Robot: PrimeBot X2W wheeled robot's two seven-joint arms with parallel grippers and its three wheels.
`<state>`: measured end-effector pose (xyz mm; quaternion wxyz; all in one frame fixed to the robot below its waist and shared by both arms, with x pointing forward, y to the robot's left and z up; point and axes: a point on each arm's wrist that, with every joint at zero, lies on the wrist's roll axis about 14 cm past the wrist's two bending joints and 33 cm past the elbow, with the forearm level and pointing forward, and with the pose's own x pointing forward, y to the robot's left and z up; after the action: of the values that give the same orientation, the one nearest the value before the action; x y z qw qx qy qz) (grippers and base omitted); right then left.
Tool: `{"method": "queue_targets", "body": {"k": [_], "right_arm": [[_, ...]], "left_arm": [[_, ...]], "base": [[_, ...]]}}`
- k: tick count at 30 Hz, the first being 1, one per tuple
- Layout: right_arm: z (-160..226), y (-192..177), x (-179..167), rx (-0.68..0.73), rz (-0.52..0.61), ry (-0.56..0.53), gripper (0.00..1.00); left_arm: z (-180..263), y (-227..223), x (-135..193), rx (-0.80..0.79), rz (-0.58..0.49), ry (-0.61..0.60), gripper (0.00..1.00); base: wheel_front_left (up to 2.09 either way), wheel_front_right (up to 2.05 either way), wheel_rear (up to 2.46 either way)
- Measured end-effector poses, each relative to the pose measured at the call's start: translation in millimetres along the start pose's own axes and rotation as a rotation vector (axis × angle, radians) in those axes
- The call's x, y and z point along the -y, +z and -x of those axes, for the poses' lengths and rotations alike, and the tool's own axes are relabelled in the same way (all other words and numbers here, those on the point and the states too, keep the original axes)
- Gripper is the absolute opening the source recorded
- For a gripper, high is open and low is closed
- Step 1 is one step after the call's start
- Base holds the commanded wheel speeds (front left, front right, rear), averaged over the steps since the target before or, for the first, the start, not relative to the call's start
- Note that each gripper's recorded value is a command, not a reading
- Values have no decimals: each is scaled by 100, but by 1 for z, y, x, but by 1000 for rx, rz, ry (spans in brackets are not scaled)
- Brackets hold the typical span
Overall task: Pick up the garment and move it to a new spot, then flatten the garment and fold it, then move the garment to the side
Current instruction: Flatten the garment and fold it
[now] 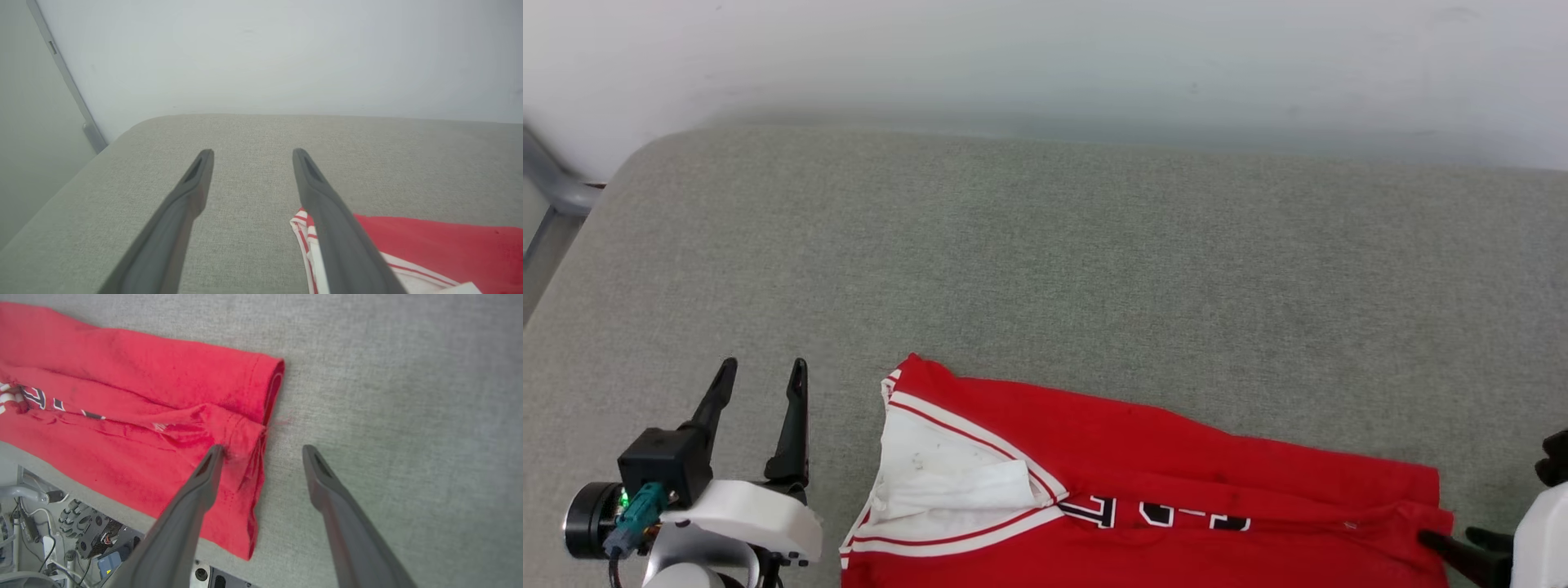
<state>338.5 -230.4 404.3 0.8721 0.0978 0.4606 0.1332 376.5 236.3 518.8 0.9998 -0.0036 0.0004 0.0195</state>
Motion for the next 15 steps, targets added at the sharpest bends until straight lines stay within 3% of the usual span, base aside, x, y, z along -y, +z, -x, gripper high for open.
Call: {"method": "queue_targets", "body": {"k": [15], "right_arm": [[-48, -34, -31, -156, -26, 95, 100]], "left_arm": [[26, -2, -31, 76, -32, 178, 100]], "base": [[0, 0, 0]]}}
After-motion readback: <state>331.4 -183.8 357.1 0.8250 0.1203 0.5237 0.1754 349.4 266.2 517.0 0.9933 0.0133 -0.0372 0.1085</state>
